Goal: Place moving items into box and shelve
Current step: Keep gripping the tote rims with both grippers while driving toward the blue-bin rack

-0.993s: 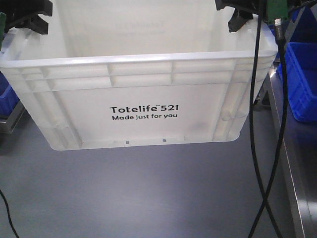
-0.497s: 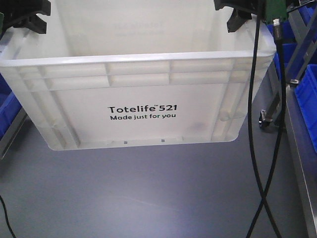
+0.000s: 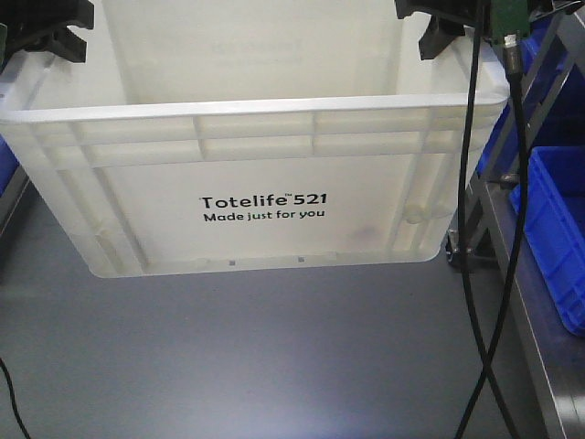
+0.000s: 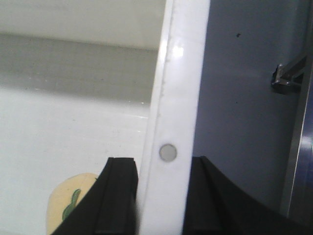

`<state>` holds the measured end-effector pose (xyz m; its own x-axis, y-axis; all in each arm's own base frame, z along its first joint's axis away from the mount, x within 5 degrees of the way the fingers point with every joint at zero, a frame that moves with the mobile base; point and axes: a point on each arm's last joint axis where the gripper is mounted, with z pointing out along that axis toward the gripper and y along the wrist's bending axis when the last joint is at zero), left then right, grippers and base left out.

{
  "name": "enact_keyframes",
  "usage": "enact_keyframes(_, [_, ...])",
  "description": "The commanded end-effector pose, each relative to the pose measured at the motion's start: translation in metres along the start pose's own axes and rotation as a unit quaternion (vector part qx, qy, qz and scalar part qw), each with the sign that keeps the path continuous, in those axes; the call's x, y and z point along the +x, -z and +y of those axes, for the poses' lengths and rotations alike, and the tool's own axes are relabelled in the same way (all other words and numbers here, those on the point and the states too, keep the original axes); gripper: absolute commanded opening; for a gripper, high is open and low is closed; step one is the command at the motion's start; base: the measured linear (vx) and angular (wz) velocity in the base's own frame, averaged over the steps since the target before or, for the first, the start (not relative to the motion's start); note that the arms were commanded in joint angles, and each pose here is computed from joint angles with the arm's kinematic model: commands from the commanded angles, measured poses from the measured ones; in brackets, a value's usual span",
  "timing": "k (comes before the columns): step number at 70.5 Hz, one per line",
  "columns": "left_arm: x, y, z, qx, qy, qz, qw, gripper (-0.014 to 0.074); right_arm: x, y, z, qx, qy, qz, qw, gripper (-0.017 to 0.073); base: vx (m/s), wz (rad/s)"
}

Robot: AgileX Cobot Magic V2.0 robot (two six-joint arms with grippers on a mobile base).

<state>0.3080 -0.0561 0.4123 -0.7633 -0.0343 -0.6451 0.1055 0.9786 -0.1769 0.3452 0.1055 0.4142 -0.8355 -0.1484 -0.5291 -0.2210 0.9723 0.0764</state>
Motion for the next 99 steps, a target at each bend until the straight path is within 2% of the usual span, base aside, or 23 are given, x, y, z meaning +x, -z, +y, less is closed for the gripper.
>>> enact_keyframes(1, [-0.0163,0.0330,-0.0081,0.019,-0.015,-0.102,0.994,-0.0017,-0.0071,0.0432,-0.0010,0.001,0.009,-0.094,0.996,-0.0012,0.43,-0.29])
enact_keyframes(34, [-0.0163,0.0330,-0.0081,0.019,-0.015,-0.102,0.994,-0.0017,-0.0072,0.0432,-0.0011,0.001,0.009,-0.094,0.996,-0.0012,0.46,-0.16])
enact_keyframes(99, [-0.0163,0.0330,-0.0082,0.020,-0.015,-0.102,0.994,-0.0017,-0.0072,0.0432,-0.0011,0.001,0.009,-0.094,0.996,-0.0012,0.49,-0.01])
